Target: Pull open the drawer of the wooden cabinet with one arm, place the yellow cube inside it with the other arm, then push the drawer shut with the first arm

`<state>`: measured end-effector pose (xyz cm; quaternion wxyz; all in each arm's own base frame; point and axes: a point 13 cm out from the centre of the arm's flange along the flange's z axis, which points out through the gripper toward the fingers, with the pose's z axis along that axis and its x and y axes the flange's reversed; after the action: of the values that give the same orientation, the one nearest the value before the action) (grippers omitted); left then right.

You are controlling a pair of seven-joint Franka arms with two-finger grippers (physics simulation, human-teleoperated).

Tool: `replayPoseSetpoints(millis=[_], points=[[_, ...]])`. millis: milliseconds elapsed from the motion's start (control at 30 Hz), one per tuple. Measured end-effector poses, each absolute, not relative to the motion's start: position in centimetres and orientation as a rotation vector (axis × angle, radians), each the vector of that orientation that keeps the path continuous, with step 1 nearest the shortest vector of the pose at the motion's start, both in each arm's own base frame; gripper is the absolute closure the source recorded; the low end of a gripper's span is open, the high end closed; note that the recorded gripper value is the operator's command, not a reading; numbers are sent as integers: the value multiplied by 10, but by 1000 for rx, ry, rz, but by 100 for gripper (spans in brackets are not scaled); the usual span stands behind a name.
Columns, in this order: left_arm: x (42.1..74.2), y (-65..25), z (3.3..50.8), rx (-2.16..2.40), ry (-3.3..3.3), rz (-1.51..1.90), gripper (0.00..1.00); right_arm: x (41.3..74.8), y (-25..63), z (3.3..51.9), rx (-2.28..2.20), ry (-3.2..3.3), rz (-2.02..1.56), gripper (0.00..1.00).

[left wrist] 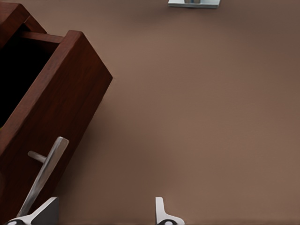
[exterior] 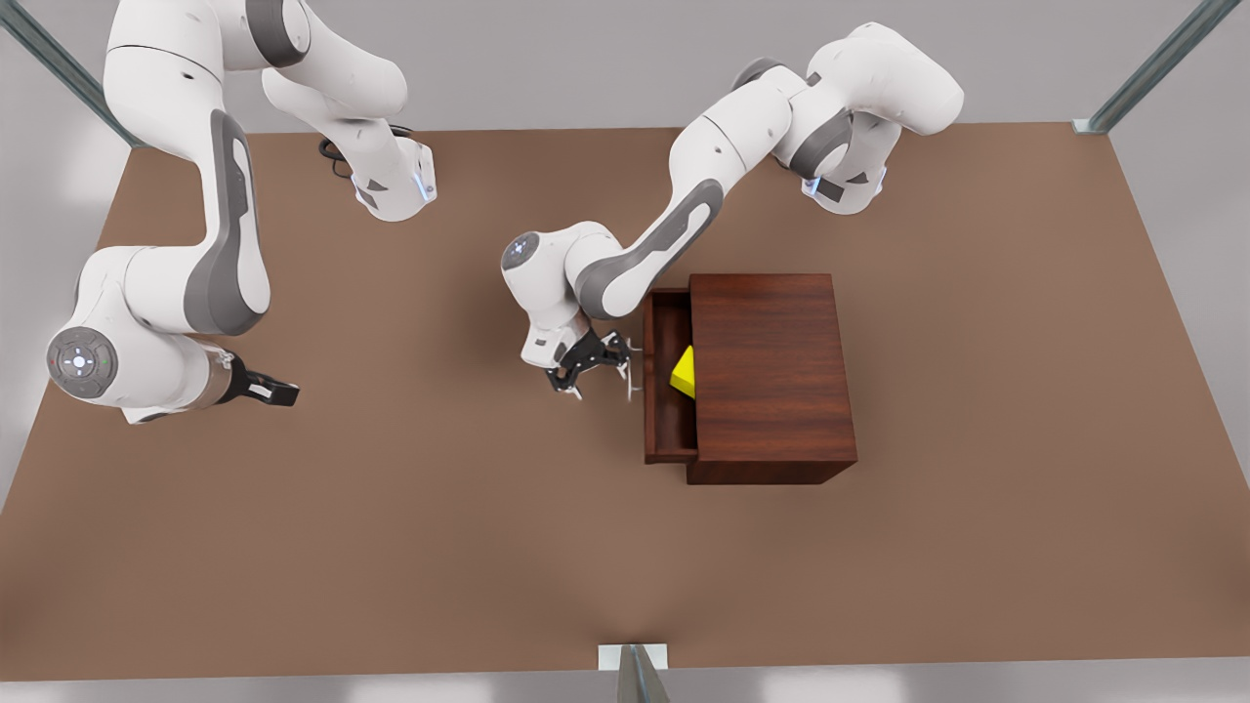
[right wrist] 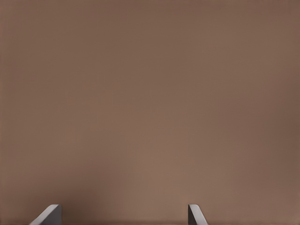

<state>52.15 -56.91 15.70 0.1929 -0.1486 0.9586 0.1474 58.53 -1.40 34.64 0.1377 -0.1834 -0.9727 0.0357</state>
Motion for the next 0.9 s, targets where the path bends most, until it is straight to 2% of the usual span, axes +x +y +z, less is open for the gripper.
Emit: replayPoseSetpoints(millis=[200, 367, 567, 900], points=[[506, -571, 154, -387, 2707, 452, 0, 585, -14, 346, -519, -2815, 102, 0], [506, -556, 146, -379, 2708, 514, 0, 586, -14, 346, -512, -2817, 101, 0], [499, -540, 164, -364, 2714, 561, 0, 586, -14, 347, -506, -2820, 99, 0], [508, -513, 163, -357, 2737, 593, 0, 586, -14, 347, -499, -2821, 99, 0]])
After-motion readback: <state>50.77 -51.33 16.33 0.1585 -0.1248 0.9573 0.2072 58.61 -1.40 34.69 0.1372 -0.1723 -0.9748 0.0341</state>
